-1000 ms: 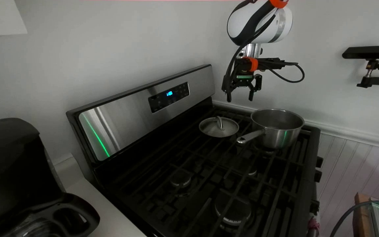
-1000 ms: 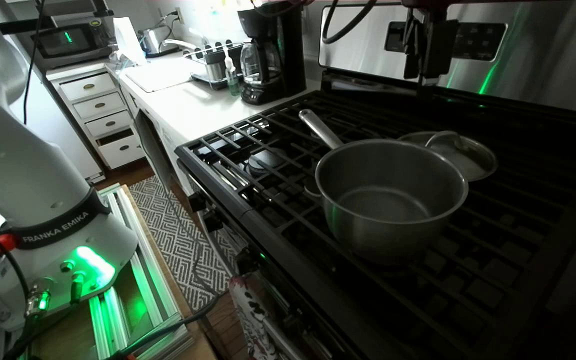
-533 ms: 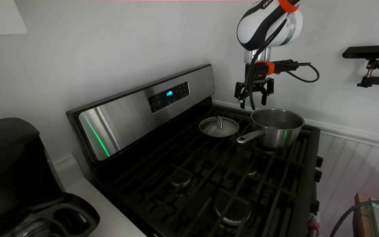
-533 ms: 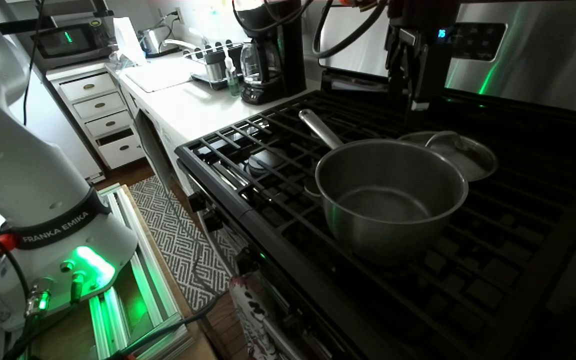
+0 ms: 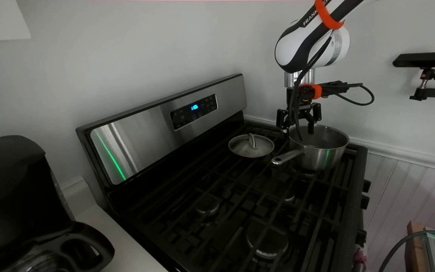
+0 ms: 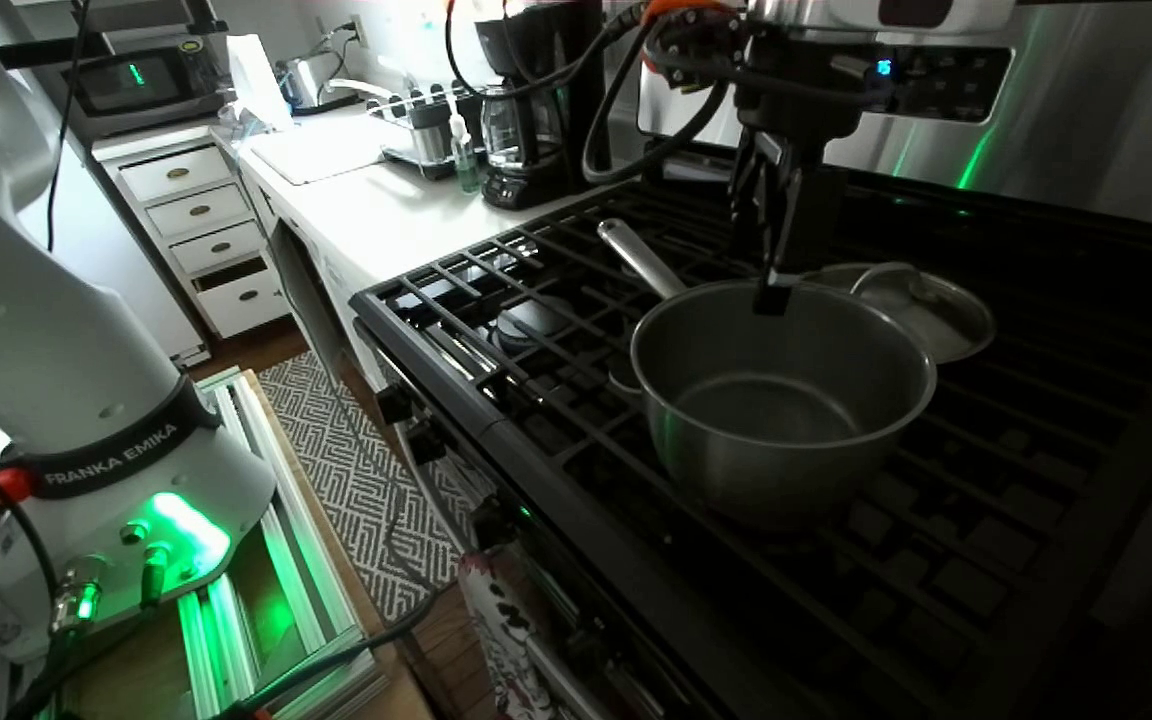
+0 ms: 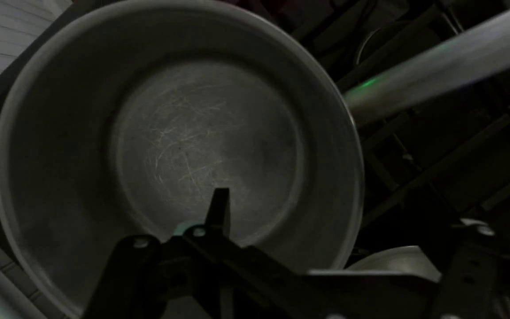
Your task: Remove the lid from the put put it on the stove right rear plate, slide the pot to the left onto the middle of the stove plate
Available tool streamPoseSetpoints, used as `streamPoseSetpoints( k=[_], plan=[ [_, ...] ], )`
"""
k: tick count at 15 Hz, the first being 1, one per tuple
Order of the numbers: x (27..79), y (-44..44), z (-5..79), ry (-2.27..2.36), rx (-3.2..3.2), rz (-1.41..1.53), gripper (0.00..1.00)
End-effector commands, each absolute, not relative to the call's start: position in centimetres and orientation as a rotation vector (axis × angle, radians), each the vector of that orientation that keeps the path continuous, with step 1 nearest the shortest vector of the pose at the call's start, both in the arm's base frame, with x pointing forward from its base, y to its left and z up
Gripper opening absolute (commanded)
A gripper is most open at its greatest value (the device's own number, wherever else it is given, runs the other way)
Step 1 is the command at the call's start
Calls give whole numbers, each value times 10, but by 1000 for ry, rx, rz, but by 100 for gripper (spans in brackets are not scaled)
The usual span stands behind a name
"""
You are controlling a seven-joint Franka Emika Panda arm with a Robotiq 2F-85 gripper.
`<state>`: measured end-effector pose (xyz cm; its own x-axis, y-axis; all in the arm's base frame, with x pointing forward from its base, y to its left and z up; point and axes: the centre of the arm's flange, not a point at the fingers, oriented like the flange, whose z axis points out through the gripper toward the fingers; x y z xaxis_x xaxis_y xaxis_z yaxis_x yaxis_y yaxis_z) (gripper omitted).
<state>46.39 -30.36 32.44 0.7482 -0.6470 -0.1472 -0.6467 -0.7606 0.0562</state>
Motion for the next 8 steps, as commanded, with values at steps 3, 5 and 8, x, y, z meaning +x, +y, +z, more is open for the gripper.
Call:
streamPoseSetpoints(
  k=[3,5,8],
  plan=[
    [475,-297,300,-1116,2959,-205,82],
    [479,-295,294,-1136,2958,-201,59],
    [481,-291,290,-1123,2970,-215,38]
  ],
)
